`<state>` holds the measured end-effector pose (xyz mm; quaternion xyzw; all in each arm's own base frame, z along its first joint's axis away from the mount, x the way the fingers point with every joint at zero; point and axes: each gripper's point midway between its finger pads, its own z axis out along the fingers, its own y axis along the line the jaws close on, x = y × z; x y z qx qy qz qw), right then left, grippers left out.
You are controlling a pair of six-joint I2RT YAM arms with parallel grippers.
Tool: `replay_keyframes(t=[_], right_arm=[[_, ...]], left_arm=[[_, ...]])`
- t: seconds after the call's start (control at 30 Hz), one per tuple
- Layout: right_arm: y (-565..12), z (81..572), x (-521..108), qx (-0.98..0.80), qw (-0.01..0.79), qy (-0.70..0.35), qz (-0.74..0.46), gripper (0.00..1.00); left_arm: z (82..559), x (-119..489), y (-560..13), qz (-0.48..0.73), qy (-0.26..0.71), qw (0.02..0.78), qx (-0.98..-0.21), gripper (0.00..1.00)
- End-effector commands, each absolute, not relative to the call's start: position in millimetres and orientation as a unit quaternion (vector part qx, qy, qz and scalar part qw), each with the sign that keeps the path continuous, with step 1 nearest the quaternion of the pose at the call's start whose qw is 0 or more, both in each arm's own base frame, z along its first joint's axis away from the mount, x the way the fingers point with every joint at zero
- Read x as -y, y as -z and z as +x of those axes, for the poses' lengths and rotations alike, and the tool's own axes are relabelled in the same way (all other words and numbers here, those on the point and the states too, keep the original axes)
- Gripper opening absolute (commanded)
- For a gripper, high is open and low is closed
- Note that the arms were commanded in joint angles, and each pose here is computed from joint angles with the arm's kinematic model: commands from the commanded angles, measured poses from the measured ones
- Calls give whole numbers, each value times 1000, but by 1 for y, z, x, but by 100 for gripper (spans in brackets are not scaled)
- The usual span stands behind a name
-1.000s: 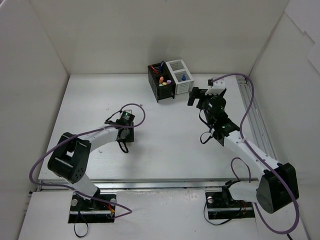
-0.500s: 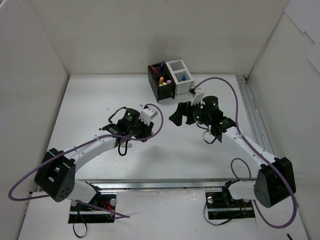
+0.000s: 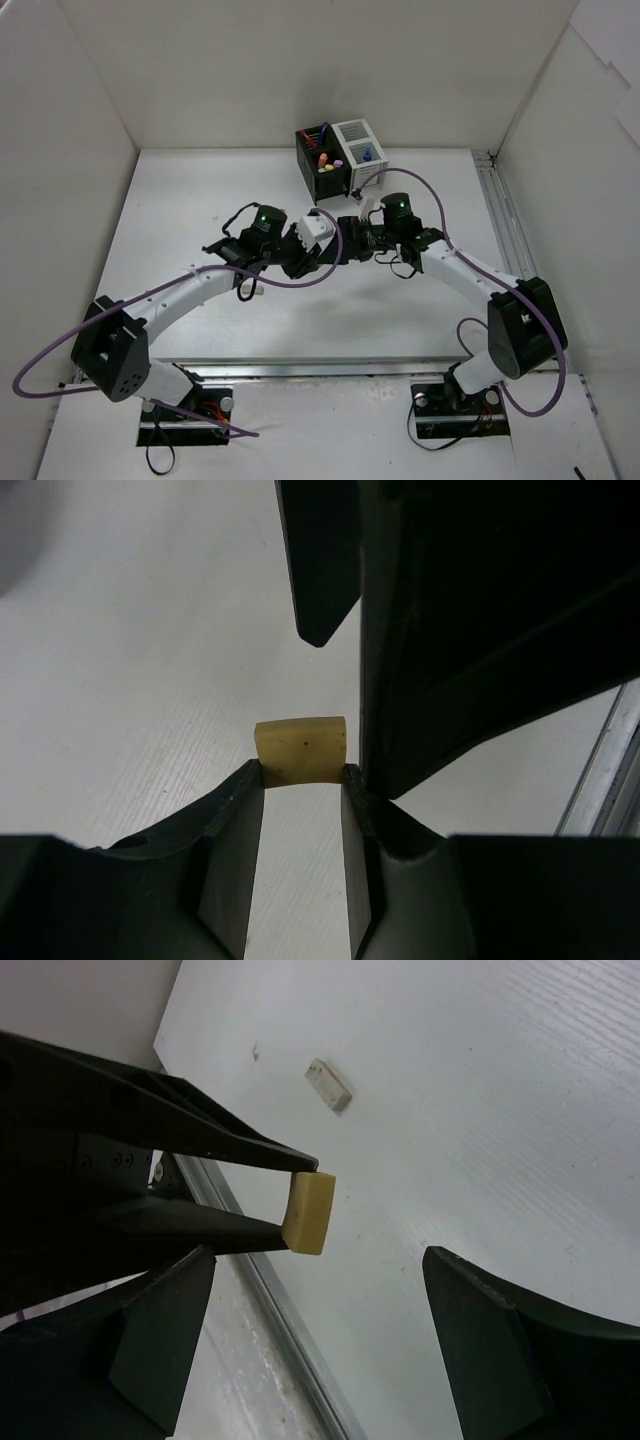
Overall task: Sort the stationery into containers
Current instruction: Pick up the stationery from the center of the board, then place the stationery in the storage box.
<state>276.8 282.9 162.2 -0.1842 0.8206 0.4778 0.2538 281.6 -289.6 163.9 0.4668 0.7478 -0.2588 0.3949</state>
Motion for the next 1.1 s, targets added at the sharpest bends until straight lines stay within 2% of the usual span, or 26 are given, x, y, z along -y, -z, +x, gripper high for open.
replay_keyframes(t=[0.0, 0.07, 0.13, 0.17, 0.3, 0.43, 0.47, 0.5, 0.53, 0.6, 0.63, 0.73, 0.8, 0.83, 0.9, 1.03, 1.07], right_arm=[[-185, 291, -301, -796, 266, -513, -179, 82], [-181, 295, -306, -796, 249, -528, -157, 79], [-185, 294, -313, -785, 241, -550, -152, 61], [-182, 295, -314, -785, 235, -554, -147, 49], [-186, 298, -315, -778, 242, -564, -137, 31], [-193, 298, -315, -772, 250, -567, -140, 3], [-195, 299, -315, -771, 253, -567, -140, 0], [-200, 300, -315, -768, 260, -567, -143, 0], [-202, 303, -312, -768, 269, -564, -142, 0], [-207, 314, -307, -767, 285, -559, -134, 0], [-211, 319, -304, -766, 293, -556, -132, 0], [-220, 348, -288, -778, 328, -522, -121, 0], [-235, 387, -273, -785, 391, -463, -127, 0], [-230, 403, -260, -803, 406, -423, -107, 0], [-256, 437, -248, -790, 465, -382, -116, 0], [-278, 507, -215, -783, 548, -278, -96, 0], [-300, 523, -209, -769, 573, -268, -94, 0]], left_arm=[[284, 307, -202, 494, 267, 438, -702, 12], [287, 306, -202, 491, 261, 441, -704, 12], [288, 306, -203, 489, 260, 442, -706, 11], [288, 305, -203, 487, 259, 444, -706, 11], [288, 307, -206, 488, 257, 449, -703, 10], [294, 307, -211, 480, 249, 459, -705, 10], [295, 307, -210, 478, 248, 459, -706, 11], [298, 306, -211, 470, 243, 465, -710, 14], [299, 305, -213, 466, 242, 467, -712, 35], [301, 303, -213, 452, 238, 471, -719, 45], [302, 301, -217, 443, 236, 481, -719, 65], [307, 288, -220, 397, 219, 503, -736, 99], [317, 264, -222, 301, 208, 506, -781, 100], [317, 257, -218, 280, 210, 498, -794, 100], [316, 232, -212, 223, 199, 486, -821, 100], [309, 175, -180, 74, 168, 438, -880, 100], [306, 168, -173, 59, 172, 428, -885, 100]])
